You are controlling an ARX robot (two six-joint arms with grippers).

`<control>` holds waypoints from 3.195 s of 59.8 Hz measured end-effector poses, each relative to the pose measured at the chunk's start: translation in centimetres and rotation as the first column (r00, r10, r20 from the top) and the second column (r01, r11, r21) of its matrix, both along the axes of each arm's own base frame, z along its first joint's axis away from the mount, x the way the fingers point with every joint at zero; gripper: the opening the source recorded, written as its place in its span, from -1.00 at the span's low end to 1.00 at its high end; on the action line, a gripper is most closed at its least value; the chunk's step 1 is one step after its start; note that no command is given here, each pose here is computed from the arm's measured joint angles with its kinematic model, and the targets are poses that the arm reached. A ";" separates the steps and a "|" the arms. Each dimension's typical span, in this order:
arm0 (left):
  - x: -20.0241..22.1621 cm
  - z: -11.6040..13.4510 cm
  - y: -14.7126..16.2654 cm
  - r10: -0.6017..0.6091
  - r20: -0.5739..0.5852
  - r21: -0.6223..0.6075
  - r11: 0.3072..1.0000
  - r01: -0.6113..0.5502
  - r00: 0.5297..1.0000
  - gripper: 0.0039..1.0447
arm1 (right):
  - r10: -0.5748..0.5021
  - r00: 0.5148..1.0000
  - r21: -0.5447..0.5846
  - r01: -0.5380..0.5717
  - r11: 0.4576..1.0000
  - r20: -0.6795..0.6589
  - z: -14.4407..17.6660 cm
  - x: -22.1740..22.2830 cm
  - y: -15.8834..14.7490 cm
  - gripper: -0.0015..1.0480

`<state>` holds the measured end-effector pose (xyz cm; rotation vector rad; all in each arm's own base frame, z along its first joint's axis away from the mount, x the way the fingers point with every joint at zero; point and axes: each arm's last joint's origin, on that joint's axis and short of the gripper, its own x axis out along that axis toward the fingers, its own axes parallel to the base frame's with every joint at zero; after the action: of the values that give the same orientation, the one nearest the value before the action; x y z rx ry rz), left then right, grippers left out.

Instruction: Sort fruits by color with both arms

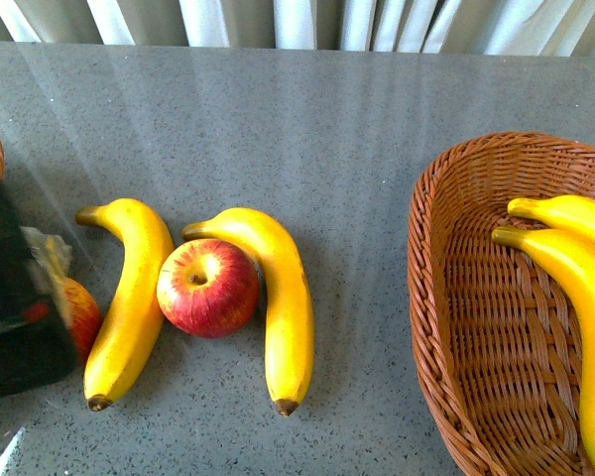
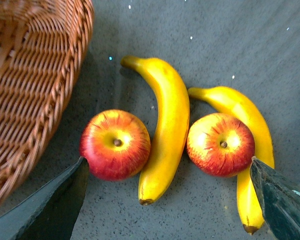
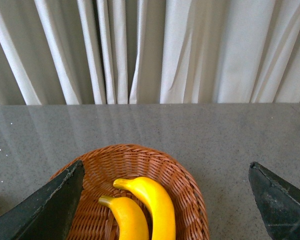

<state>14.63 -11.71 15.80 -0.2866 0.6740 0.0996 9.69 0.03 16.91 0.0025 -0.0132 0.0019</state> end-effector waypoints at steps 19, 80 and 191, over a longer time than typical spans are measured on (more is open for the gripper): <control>1.7 -2.4 -1.5 0.119 -0.148 -0.010 0.992 -0.122 0.982 0.83 | 0.000 1.000 0.000 0.000 1.000 0.000 0.0 0.0 0.0 0.82; 8.2 -3.9 1.4 0.491 -0.392 -0.169 0.793 -0.586 0.778 0.83 | 0.000 1.000 0.000 0.000 1.000 0.000 0.0 0.0 0.0 0.82; 10.5 -6.2 1.3 0.531 -0.469 -0.118 0.755 -0.646 0.706 0.39 | 0.000 1.000 0.000 0.000 1.000 0.000 0.0 0.0 0.0 0.82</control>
<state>25.13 -10.38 9.59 -0.7711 0.9983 0.7181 9.69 0.03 16.91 0.0025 -0.0132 0.0019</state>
